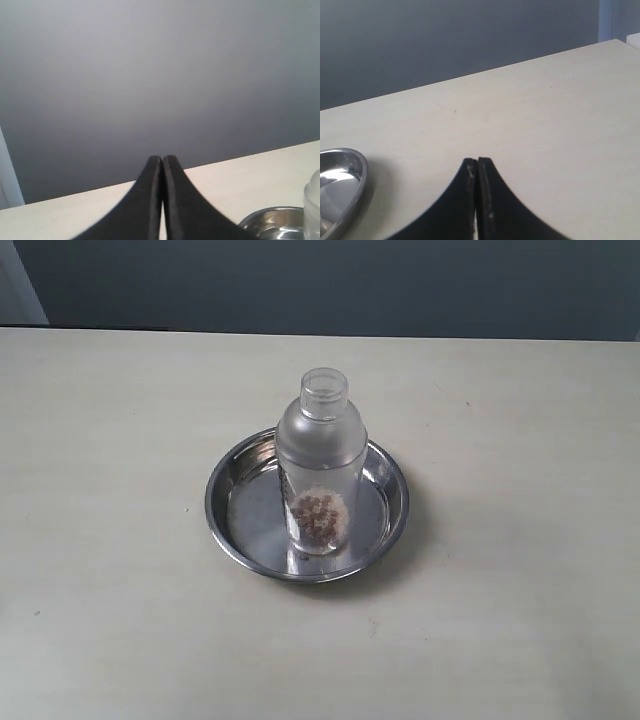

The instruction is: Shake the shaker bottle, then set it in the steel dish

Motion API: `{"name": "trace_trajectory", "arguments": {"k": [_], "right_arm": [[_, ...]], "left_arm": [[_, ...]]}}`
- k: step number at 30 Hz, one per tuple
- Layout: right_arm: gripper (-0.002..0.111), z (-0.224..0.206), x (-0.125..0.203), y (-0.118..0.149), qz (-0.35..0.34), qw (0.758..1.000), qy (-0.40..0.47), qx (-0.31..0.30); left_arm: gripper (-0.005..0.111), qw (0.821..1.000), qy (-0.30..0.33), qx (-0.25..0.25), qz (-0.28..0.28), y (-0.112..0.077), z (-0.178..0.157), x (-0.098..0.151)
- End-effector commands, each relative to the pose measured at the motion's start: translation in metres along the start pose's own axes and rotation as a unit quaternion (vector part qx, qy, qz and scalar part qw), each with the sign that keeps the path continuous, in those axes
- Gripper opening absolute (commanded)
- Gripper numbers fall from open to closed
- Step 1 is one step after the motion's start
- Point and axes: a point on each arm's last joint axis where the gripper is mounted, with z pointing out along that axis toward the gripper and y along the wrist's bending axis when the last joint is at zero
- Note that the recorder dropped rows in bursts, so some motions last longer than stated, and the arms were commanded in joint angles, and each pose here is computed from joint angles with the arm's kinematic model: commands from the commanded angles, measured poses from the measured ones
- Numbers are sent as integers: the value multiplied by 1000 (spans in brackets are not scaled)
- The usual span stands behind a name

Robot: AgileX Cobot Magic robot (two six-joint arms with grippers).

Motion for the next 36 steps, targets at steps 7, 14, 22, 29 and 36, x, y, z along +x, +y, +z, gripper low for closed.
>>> {"name": "trace_trajectory", "arguments": {"k": [7,14,22,29,36], "right_arm": [[-1,0,0,0,-4,1000,-6,-2],[-1,0,0,0,-4,1000,-6,-2],[-1,0,0,0,-4,1000,-6,-2],[-1,0,0,0,-5,1000,-6,-2],[-1,0,0,0,-5,1000,-6,-2]], "left_arm": [[0,999,24,-7,-46,-3,-10,33],[0,983,130,-42,-120,0,-16,54],[0,983,117,-62,-125,0,-28,85],[0,982,130,-60,-125,-1,-28,92],[0,983,121,-61,-126,0,-28,90]]}}
